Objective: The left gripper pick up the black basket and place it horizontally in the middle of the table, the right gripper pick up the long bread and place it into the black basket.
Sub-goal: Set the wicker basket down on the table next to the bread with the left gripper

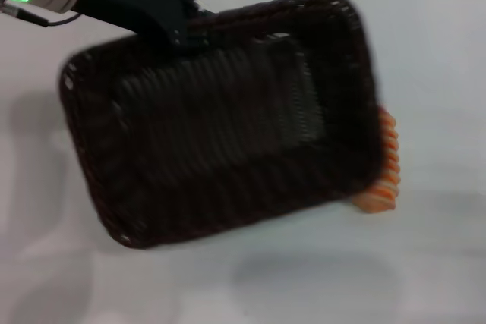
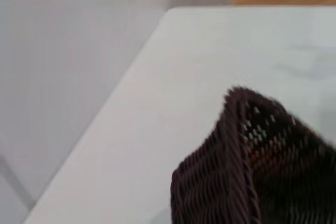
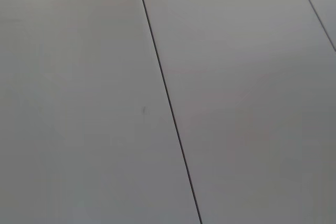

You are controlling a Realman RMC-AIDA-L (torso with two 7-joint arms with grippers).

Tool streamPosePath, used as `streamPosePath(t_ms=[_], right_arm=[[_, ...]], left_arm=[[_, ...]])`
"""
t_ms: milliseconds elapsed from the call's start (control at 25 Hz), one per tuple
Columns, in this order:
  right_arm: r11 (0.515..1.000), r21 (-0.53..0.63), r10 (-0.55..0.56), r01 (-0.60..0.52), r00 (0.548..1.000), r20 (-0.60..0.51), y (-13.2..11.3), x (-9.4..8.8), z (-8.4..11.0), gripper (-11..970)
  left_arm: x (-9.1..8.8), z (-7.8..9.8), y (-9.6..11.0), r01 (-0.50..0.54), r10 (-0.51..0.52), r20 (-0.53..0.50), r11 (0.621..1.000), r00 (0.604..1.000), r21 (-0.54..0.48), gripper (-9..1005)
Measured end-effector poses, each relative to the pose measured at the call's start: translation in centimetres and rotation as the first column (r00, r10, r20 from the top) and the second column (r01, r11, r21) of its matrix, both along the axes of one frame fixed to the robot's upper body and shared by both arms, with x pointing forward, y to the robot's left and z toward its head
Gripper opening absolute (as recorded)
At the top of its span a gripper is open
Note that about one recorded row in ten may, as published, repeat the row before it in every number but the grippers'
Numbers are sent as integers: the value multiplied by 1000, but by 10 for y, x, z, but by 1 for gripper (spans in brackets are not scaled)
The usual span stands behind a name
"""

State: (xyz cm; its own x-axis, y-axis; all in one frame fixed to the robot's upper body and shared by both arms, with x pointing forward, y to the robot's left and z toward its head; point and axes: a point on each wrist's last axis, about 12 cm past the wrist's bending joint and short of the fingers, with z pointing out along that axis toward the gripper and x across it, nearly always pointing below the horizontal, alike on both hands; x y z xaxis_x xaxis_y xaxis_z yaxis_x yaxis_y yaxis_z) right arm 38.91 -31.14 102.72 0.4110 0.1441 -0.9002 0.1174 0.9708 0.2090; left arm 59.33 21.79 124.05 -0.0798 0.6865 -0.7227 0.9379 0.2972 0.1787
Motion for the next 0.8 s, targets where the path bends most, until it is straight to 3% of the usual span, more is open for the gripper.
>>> streamPosePath(t_ms=[320, 600, 800], right_arm=[[1000, 2, 10, -10, 1000, -3, 2, -1, 0, 841], [1000, 2, 10, -10, 1000, -4, 2, -1, -1, 839], [1000, 1, 14, -14, 1000, -11, 2, 0, -1, 837]], left_arm=[[3, -1, -24, 195, -193, -89, 981, 977, 13, 213], [7, -9, -26, 211, -207, -121, 977, 971, 22, 214], [18, -23, -29, 142, -125, -131, 981, 983, 129, 215]])
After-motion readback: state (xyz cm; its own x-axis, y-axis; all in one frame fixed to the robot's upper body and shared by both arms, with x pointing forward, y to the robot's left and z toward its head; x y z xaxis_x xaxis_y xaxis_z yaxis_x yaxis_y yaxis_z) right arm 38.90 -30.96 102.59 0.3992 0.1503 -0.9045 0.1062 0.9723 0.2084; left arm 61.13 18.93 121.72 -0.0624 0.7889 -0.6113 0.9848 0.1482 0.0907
